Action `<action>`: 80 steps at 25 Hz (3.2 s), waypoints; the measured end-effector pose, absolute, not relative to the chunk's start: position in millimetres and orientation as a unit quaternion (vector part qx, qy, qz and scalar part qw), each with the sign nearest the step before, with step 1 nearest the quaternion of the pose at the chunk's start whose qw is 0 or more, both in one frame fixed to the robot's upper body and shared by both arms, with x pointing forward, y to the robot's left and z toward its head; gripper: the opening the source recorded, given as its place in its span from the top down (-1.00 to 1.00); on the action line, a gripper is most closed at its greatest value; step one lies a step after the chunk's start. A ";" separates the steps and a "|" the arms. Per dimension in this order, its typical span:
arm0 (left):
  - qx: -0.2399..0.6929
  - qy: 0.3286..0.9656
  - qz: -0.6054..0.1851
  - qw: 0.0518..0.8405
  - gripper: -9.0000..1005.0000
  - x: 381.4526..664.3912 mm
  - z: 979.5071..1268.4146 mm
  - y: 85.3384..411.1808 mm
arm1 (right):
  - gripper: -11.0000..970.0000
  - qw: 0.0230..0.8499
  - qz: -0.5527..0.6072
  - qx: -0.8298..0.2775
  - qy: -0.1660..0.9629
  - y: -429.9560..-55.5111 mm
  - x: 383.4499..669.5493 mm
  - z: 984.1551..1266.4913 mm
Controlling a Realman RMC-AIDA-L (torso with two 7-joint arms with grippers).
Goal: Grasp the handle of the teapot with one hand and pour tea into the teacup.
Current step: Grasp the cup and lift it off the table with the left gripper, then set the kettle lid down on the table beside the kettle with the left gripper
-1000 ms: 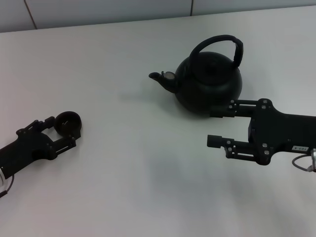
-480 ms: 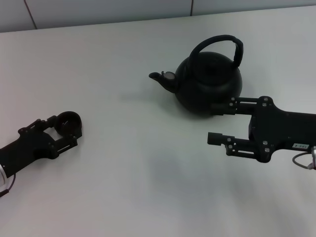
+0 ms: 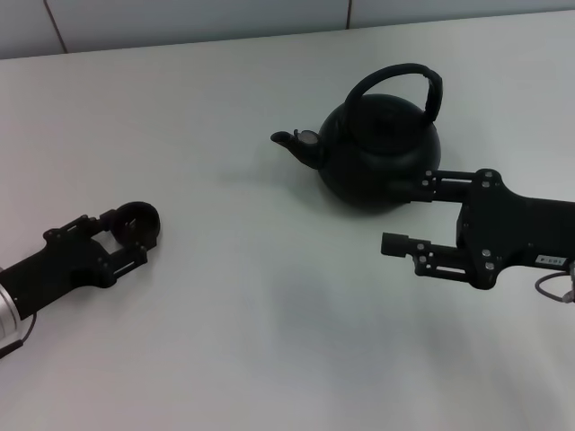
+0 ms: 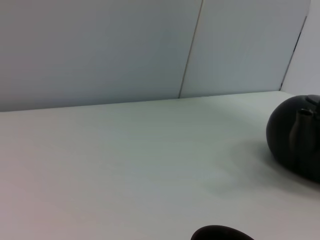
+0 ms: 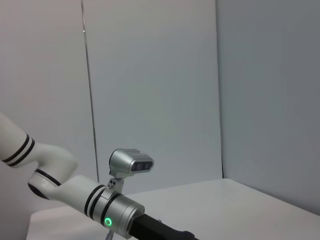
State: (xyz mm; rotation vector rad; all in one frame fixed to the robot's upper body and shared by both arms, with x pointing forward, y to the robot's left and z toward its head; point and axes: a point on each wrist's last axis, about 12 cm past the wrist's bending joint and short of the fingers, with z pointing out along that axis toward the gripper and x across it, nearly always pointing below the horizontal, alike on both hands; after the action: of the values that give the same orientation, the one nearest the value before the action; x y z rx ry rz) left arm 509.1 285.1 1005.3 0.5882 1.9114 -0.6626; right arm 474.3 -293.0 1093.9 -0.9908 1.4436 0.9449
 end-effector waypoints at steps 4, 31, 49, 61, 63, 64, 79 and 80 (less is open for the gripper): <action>0.240 0.786 -0.276 0.499 -0.39 510.3 1006.9 284.6 | -0.23 0.545 0.398 -0.418 0.609 -293.0 474.4 1093.9; 0.326 0.735 -0.326 0.497 -0.40 525.2 1023.8 246.2 | -0.23 0.543 0.400 -0.418 0.608 -293.8 473.0 1093.7; 0.340 0.739 -0.330 0.479 -0.42 519.6 1018.0 241.7 | -0.23 0.543 0.398 -0.419 0.609 -293.6 474.1 1093.7; 0.342 0.739 -0.330 0.478 -0.42 519.3 1017.7 241.4 | -0.23 0.544 0.398 -0.419 0.608 -293.3 474.8 1094.2; 0.341 0.739 -0.330 0.478 -0.42 518.9 1017.5 241.6 | -0.23 0.544 0.398 -0.419 0.608 -293.3 474.8 1094.3; 0.341 0.739 -0.330 0.478 -0.42 518.5 1017.2 241.9 | -0.23 0.544 0.398 -0.419 0.608 -293.3 474.8 1094.3; 0.335 0.749 -0.325 0.470 -0.43 514.2 1011.6 244.9 | -0.23 0.545 0.398 -0.422 0.605 -291.7 477.4 1095.9; 0.334 0.750 -0.325 0.470 -0.43 514.0 1011.5 245.0 | -0.23 0.545 0.398 -0.422 0.605 -291.7 477.5 1096.0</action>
State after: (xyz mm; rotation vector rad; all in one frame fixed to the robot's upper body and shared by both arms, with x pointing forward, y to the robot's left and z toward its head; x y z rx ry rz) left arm 514.0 245.0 1011.5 0.8193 1.8367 -0.7957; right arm 477.5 -291.7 1096.0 -1.0004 1.4350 0.9444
